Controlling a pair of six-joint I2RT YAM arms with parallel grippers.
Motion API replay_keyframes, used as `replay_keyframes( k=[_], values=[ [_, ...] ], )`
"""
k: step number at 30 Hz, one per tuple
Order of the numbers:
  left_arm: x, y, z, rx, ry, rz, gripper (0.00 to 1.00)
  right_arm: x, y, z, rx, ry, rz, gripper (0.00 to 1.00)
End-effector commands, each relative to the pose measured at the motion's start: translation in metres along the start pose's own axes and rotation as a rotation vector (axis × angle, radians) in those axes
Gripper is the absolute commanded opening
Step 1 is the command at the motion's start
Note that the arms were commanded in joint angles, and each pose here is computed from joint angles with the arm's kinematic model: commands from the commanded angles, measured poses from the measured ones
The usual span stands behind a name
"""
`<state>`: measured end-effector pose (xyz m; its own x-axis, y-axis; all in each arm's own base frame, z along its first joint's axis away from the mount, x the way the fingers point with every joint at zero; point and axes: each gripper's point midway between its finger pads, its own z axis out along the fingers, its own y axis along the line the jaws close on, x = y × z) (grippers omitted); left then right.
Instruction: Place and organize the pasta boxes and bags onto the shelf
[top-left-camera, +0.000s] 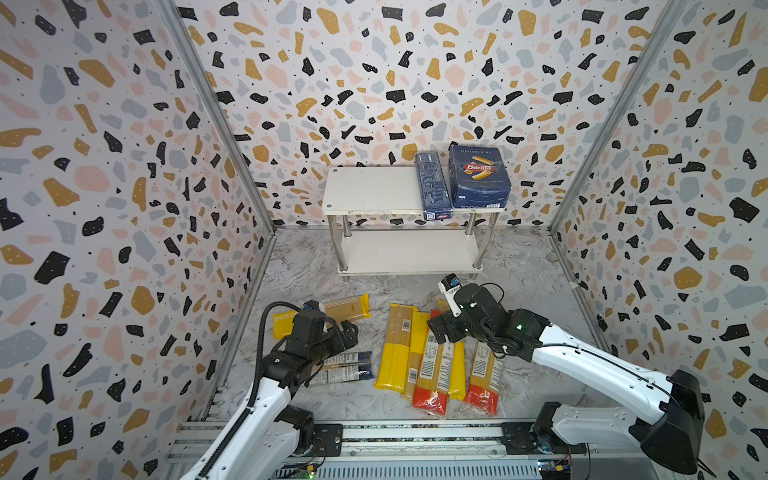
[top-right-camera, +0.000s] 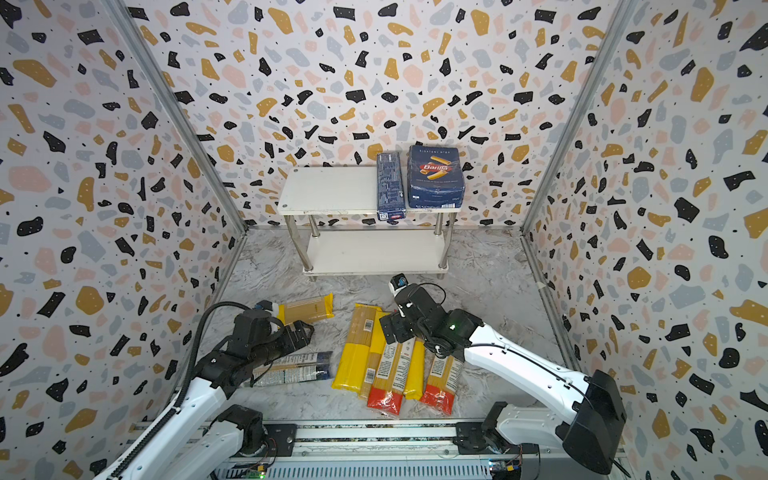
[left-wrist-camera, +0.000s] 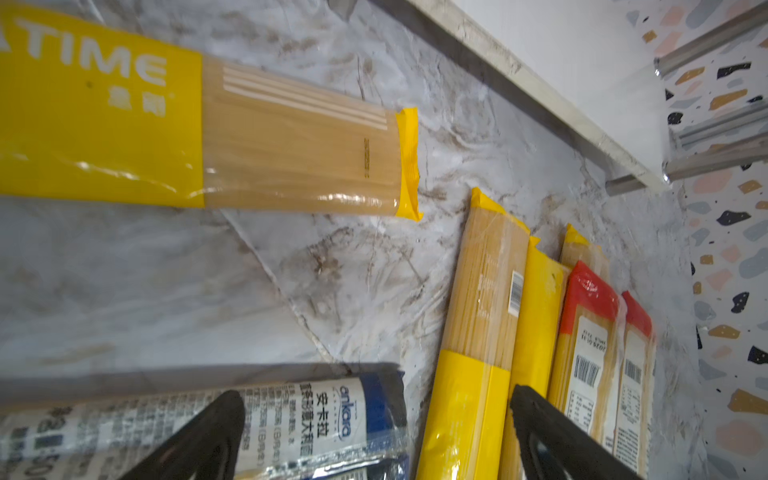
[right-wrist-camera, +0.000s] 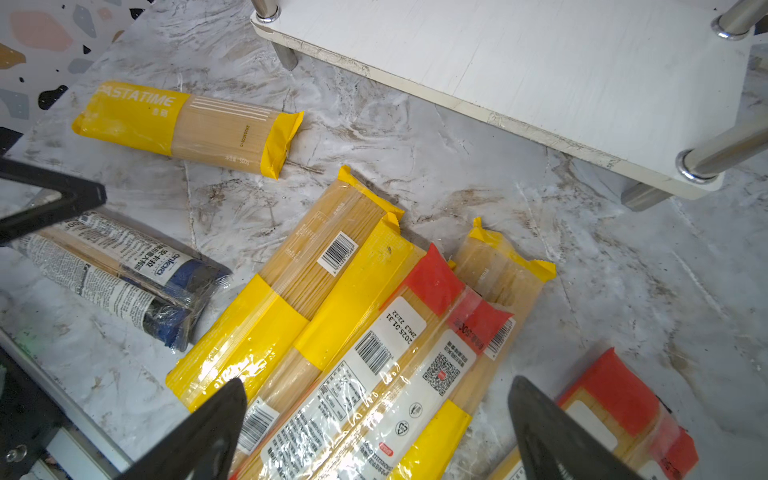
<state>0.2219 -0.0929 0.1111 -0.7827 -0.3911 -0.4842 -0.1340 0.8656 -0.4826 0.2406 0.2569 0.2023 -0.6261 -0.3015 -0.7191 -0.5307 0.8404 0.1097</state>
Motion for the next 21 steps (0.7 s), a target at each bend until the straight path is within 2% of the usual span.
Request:
replay_keyframes(
  k=[1, 5, 8, 14, 21],
  values=[
    [0.008, 0.011, -0.005, -0.053, -0.005, -0.021, 1.0, -0.007, 0.002, -0.01, -0.012, -0.038, 0.016, 0.98],
    [-0.016, 0.017, -0.007, -0.112, -0.118, -0.089, 1.0, -0.006, 0.004, -0.005, -0.022, -0.038, 0.021, 0.98],
    [-0.041, 0.022, 0.005, -0.171, -0.198, -0.13, 1.0, -0.008, 0.004, -0.003, -0.017, -0.04, 0.014, 0.99],
    [-0.078, 0.033, 0.046, -0.324, -0.097, -0.087, 1.0, -0.013, -0.001, -0.002, -0.007, -0.045, 0.013, 0.99],
    [-0.125, 0.042, 0.054, -0.321, -0.185, -0.212, 1.0, -0.016, -0.031, -0.004, 0.032, -0.05, 0.05, 1.0]
  ],
)
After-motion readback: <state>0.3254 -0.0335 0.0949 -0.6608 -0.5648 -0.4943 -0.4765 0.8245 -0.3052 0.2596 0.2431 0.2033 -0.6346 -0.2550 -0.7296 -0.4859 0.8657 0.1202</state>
